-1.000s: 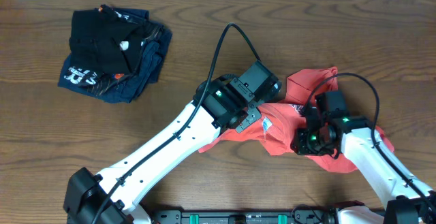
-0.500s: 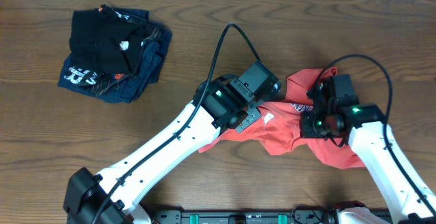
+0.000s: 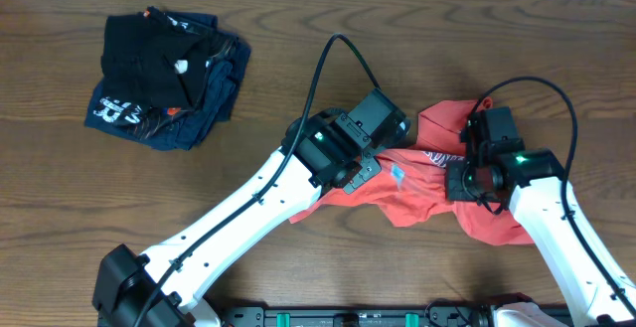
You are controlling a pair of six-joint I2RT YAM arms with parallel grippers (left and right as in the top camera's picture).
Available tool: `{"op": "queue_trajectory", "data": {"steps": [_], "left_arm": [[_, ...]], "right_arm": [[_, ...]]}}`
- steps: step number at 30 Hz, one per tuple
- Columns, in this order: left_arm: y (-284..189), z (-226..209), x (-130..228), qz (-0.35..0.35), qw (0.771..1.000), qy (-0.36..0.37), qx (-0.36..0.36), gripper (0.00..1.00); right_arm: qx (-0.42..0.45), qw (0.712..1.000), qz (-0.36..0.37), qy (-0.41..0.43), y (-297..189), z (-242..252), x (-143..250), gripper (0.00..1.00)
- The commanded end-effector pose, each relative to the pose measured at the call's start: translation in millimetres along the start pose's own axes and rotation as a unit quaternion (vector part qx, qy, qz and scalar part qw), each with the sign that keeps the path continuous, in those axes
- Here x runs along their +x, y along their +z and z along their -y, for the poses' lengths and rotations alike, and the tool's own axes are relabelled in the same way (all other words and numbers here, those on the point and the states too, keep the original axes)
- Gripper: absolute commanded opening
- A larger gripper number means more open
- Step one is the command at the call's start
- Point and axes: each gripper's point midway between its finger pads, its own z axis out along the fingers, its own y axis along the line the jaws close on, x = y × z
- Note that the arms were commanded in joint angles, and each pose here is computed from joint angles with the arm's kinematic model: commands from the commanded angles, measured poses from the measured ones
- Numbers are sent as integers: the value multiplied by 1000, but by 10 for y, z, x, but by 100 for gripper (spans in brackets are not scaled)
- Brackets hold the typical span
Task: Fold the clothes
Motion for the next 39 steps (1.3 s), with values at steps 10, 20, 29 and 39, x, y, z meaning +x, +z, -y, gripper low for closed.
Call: {"op": "queue_trajectory", "data": {"steps": [10, 20, 29, 39], "left_arm": [[-4, -52, 3, -2, 1000, -1, -10, 6], [-4, -68, 4, -2, 1000, -1, -14, 6], [-195, -67, -48, 28, 999, -17, -8, 6], [-451, 107, -289, 104, 993, -20, 51, 6]], "right_arm": [[-150, 982, -63, -94, -86, -495, 308, 40], [-95, 981, -72, -156, -44, -714, 528, 43], [-76, 985, -36, -150, 211, -761, 553, 42], [-14, 984, -5, -177, 215, -728, 528, 47]]}}
